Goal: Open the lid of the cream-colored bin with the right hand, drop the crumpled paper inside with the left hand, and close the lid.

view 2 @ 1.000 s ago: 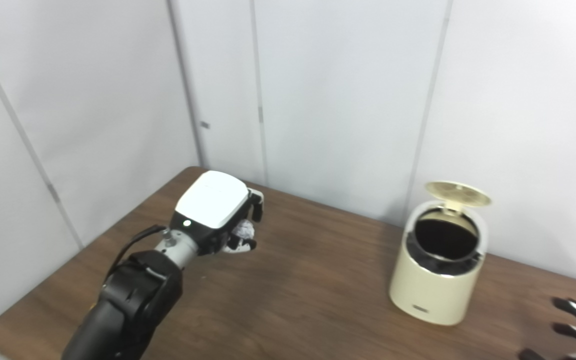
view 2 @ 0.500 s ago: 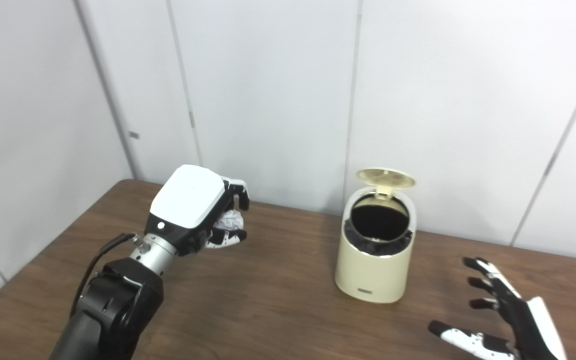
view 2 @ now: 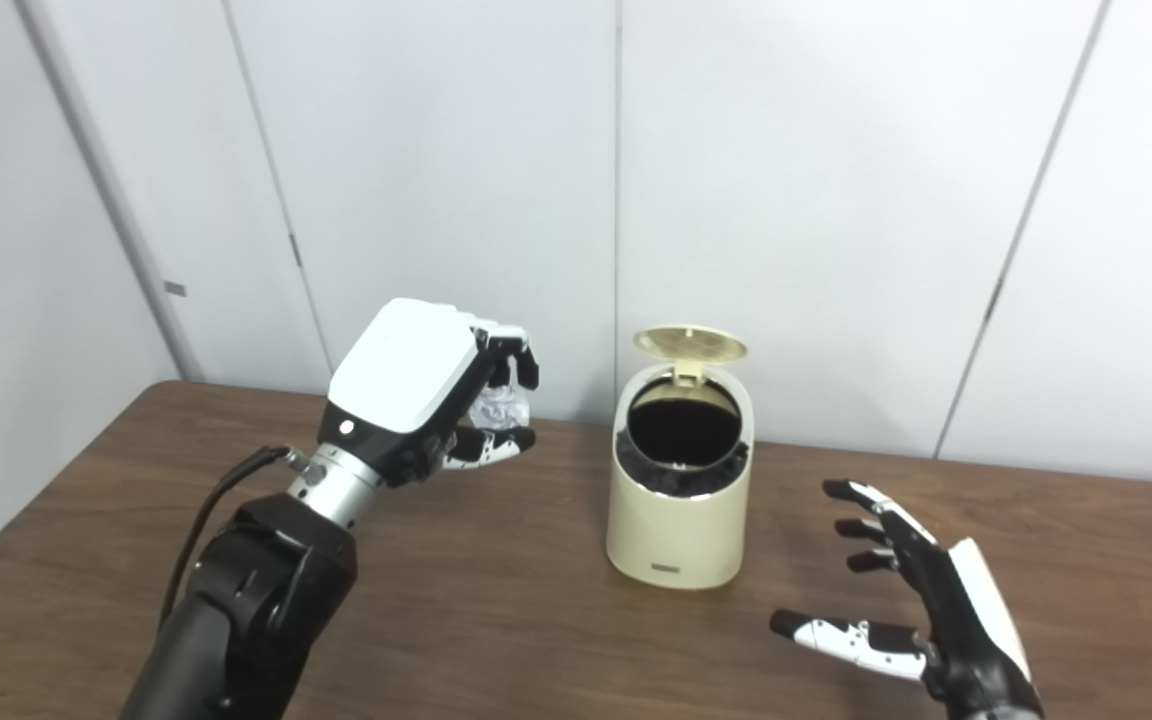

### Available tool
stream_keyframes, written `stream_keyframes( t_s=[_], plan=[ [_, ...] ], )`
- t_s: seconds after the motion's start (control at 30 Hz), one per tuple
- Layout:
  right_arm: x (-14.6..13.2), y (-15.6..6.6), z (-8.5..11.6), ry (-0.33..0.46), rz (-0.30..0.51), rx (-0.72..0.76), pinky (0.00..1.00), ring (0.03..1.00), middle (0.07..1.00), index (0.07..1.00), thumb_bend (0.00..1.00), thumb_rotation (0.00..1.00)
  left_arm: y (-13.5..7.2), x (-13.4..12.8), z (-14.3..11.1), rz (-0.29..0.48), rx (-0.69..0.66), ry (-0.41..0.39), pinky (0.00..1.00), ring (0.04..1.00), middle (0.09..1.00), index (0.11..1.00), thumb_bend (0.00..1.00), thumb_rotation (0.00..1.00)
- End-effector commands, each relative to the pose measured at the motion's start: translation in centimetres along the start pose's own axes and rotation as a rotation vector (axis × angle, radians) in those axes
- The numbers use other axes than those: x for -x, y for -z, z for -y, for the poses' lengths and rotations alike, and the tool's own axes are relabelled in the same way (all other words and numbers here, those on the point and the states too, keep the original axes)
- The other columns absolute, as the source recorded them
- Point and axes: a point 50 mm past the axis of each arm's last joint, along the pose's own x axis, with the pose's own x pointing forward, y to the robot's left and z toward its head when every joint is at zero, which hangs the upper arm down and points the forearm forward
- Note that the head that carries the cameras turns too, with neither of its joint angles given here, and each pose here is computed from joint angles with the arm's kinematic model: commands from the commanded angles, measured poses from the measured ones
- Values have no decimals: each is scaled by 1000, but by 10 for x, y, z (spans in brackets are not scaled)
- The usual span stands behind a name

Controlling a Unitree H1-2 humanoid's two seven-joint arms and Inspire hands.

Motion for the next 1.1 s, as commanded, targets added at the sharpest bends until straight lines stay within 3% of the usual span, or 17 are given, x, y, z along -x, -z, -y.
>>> stream_keyframes(
  t_s=[0.0, 0.57, 0.83, 1.07],
  plan=[
    [-8, -15, 4, 41, 73, 4, 651, 793, 894, 806, 771, 255, -6, -18, -14, 34, -10, -93, 558, 482, 454, 512, 524, 0],
    [-7, -16, 2, 65, 76, -1, 683, 797, 896, 813, 767, 240, -45, -57, 4, 139, 76, -144, 568, 476, 453, 513, 524, 0],
    [-6, -17, 1, 73, 65, 8, 701, 812, 901, 813, 773, 267, -51, -68, 20, 164, 114, -157, 489, 462, 447, 516, 523, 0],
    [-4, -18, 0, 78, 64, 13, 685, 807, 902, 813, 772, 265, -55, -76, 33, 172, 131, -148, 491, 460, 444, 516, 522, 0]
  ],
)
